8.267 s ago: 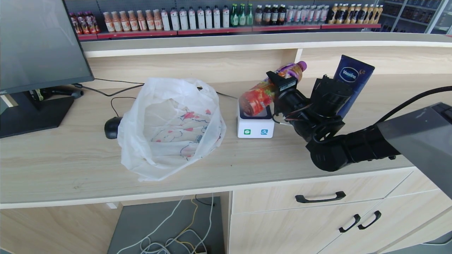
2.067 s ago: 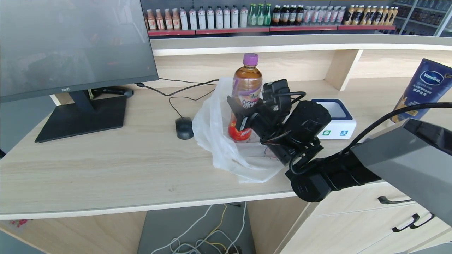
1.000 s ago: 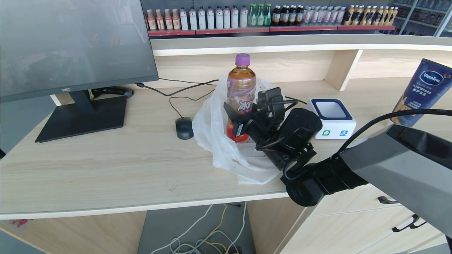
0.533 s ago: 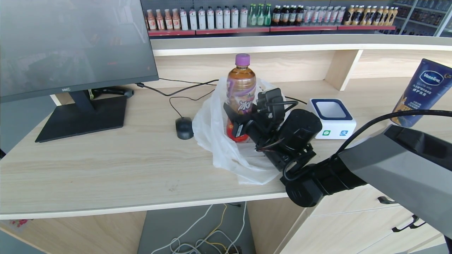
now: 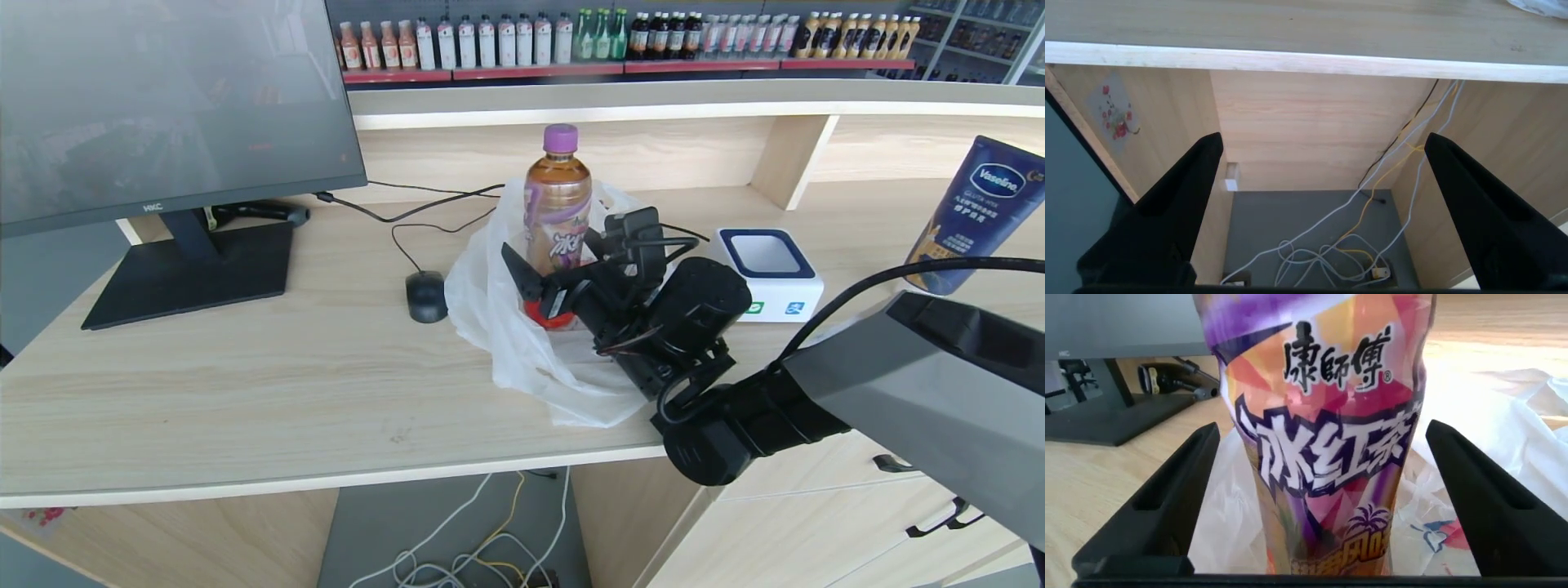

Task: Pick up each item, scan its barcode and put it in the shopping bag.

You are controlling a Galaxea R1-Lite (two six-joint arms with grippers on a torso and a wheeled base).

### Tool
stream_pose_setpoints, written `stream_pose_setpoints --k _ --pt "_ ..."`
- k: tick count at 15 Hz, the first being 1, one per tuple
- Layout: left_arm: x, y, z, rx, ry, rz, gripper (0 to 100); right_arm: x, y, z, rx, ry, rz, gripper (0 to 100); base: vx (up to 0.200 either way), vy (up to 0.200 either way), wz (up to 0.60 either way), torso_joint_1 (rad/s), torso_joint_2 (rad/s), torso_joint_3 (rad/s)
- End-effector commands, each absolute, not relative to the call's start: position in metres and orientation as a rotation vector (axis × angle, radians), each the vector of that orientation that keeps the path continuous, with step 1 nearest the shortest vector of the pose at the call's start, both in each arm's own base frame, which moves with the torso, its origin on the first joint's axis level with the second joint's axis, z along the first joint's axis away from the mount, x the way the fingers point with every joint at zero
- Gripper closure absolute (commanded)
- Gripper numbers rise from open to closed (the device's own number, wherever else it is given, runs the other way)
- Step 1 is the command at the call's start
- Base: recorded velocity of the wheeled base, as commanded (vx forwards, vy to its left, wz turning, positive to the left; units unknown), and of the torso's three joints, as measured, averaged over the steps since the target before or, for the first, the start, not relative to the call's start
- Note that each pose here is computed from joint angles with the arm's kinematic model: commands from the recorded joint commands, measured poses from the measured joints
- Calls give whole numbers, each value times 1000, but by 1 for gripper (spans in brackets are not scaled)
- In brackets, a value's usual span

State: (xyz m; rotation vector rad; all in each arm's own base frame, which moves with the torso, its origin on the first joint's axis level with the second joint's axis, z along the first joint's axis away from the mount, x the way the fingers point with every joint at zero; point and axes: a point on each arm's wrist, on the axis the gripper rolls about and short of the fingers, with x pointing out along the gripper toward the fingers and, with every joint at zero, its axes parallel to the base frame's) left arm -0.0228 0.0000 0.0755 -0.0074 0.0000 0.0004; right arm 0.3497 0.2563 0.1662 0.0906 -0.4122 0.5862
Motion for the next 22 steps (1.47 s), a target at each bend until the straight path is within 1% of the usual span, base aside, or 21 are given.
stream_pose_setpoints --k 1,5,7,9,11,14,18,20,22 --pt "-23 0 75 -8 0 2 0 348 256 168 92 -416 585 0 0 0 0 0 0 0" --pt "-23 0 75 -8 0 2 0 344 252 180 93 -442 566 0 0 0 0 0 0 0" --pt "-23 0 75 -8 0 0 0 337 247 178 89 -425 563 0 0 0 0 0 0 0" --pt "-23 0 75 -8 0 3 0 323 249 184 99 -423 563 0 0 0 0 0 0 0" --pt "-23 0 75 -8 0 2 0 295 246 196 109 -418 593 0 0 0 0 0 0 0" --pt "-23 0 75 -8 0 2 0 259 219 193 91 -368 606 0 0 0 0 0 0 0" --pt "-23 0 75 -8 0 0 0 210 178 206 101 -379 608 0 0 0 0 0 0 0" --pt "-23 0 75 -9 0 2 0 201 157 206 122 -376 575 0 0 0 0 0 0 0" --pt "-23 0 75 -9 0 3 0 198 151 204 127 -365 567 0 0 0 0 0 0 0"
